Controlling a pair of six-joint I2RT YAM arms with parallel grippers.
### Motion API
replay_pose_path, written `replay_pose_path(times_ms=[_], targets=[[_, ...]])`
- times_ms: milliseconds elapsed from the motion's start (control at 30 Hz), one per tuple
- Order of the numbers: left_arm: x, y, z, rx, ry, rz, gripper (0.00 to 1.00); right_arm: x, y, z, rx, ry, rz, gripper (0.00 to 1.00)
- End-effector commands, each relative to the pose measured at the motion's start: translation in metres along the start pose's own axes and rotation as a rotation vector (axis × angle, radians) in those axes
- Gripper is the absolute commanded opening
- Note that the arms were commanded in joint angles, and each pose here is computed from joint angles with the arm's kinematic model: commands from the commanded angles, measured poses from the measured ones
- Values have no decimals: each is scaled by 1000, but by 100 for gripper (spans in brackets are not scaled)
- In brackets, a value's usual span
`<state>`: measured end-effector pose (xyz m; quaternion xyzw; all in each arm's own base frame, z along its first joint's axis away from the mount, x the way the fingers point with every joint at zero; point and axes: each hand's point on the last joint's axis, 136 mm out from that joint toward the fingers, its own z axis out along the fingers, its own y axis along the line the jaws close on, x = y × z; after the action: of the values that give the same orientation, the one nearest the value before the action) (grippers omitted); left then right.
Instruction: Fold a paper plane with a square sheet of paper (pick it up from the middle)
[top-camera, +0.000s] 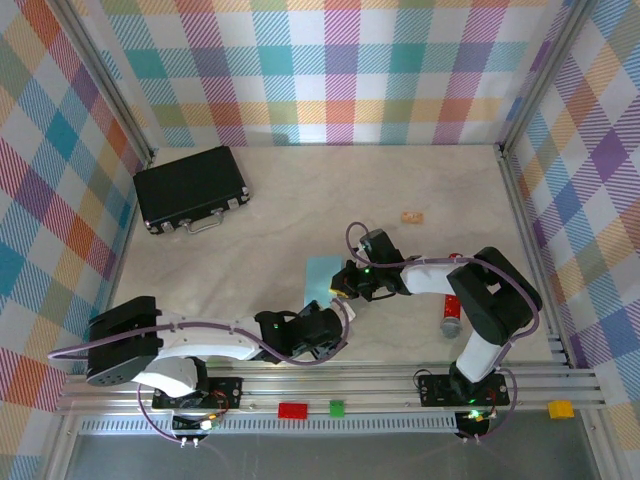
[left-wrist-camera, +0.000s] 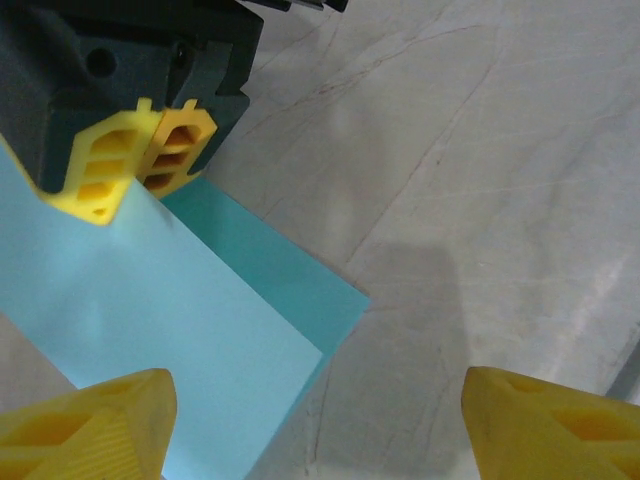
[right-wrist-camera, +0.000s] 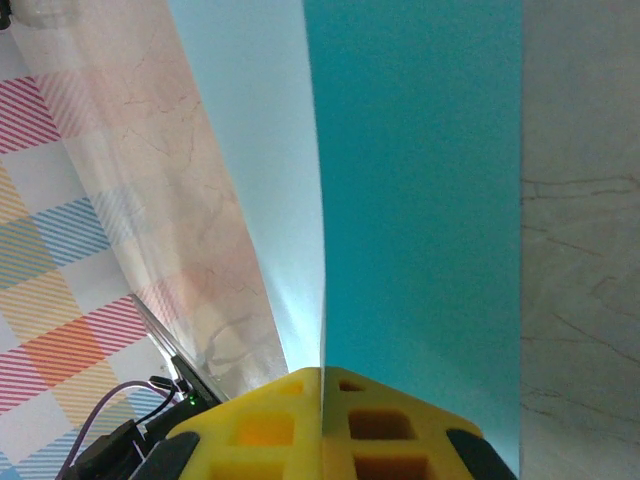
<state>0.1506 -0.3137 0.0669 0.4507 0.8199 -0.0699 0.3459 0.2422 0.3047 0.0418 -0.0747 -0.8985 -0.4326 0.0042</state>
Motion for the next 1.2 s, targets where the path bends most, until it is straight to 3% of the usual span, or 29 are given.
replay_pose_path(times_ms=[0, 167, 367, 467, 767, 1167], targets=[[-5, 6, 6, -103, 12, 93, 77, -1, 4, -6, -3, -8, -1, 7], [-8, 11, 16, -218, 28, 134, 78, -1, 4, -5, -4, -6, 6, 8], [-11, 19, 19, -296, 36, 156, 69, 0, 3, -6, 1, -4, 5, 9], [-8, 19, 19, -295, 45, 164, 63, 0, 2, -5, 4, -6, 8, 9], [5, 19, 19, -277, 72, 200, 60, -1, 5, -8, -1, -14, 13, 10], [1, 23, 16, -299, 48, 190, 29, -1, 6, -7, -5, -12, 12, 11]])
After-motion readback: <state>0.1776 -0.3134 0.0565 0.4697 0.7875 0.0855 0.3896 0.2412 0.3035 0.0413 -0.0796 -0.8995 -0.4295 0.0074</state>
